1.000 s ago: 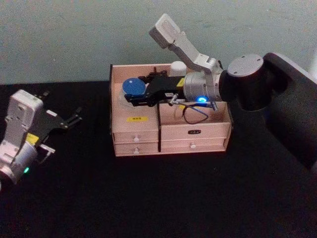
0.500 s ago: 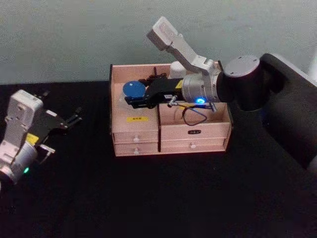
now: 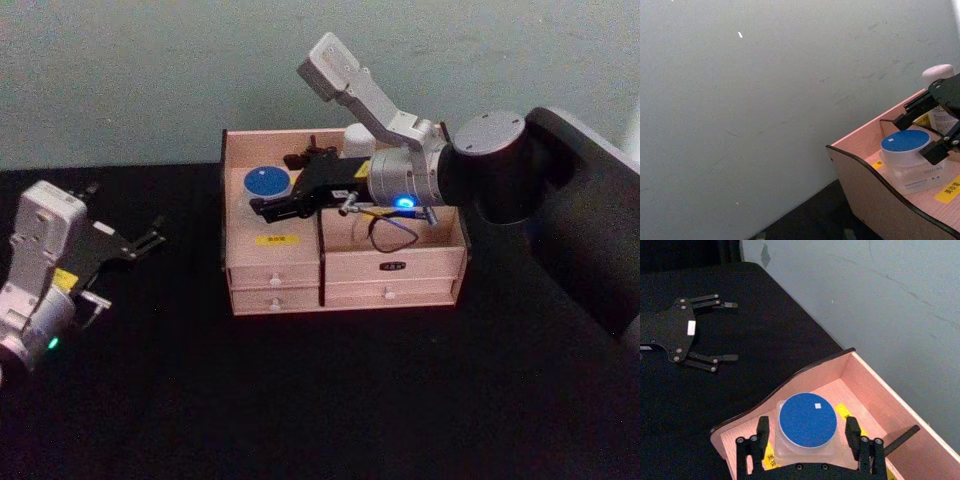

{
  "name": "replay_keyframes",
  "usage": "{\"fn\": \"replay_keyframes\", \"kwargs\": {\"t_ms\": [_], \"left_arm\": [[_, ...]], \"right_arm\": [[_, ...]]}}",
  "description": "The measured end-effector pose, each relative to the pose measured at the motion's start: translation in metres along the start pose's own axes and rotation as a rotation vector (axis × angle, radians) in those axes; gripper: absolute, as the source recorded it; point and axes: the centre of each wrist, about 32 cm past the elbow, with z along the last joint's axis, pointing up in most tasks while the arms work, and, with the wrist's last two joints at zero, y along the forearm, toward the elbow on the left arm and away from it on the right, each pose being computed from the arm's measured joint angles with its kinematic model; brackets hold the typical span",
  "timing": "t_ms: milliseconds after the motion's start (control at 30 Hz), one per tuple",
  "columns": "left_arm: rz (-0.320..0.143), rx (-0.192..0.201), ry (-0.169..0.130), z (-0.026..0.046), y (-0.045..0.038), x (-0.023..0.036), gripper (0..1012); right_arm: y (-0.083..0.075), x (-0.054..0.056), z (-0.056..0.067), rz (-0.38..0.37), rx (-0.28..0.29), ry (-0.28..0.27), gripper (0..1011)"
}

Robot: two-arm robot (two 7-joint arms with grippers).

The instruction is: Pick up the facial cleanser and watermelon frost from the table and place them into the tiered storage box.

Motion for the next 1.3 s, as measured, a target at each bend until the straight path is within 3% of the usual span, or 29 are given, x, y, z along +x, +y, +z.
{"fn": "replay_keyframes", "kwargs": {"t_ms": [67,467,667,900,1033,1167,1200,1233,1267,1300], "left_arm": [[0.0,0.0,0.0,0.0,0.0,0.0,1001],[0.0,0.0,0.0,0.0,0.0,0.0,1001],[0.0,0.0,0.0,0.0,0.0,0.0,1001],[0.0,0.0,0.0,0.0,0.0,0.0,1001],[0.0,0.0,0.0,0.0,0.0,0.0,1001],[0.0,0.0,0.0,0.0,0.0,0.0,1001],[0.0,0.0,0.0,0.0,0.0,0.0,1001],[0.0,0.0,0.0,0.0,0.0,0.0,1001],[0.0,0.0,0.0,0.0,0.0,0.0,1001],[0.0,0.0,0.0,0.0,0.0,0.0,1001]], "right_arm": [[0.0,0.0,0.0,0.0,0.0,0.0,1000],[-0.001,-0.001,0.0,0.003,0.005,-0.002,1000],[-0.014,-0.003,0.011,0.0,0.077,-0.032,1000],[-0.049,-0.015,0.018,-0.061,0.223,-0.083,1000],[-0.073,-0.028,0.006,-0.134,0.301,-0.087,1000],[-0.098,-0.047,-0.018,-0.251,0.356,-0.072,1000],[-0.108,-0.055,-0.03,-0.31,0.364,-0.064,1000],[-0.116,-0.062,-0.04,-0.364,0.364,-0.056,1000],[-0.116,-0.062,-0.04,-0.364,0.364,-0.056,1000],[-0.124,-0.068,-0.051,-0.425,0.357,-0.041,1000]]}}
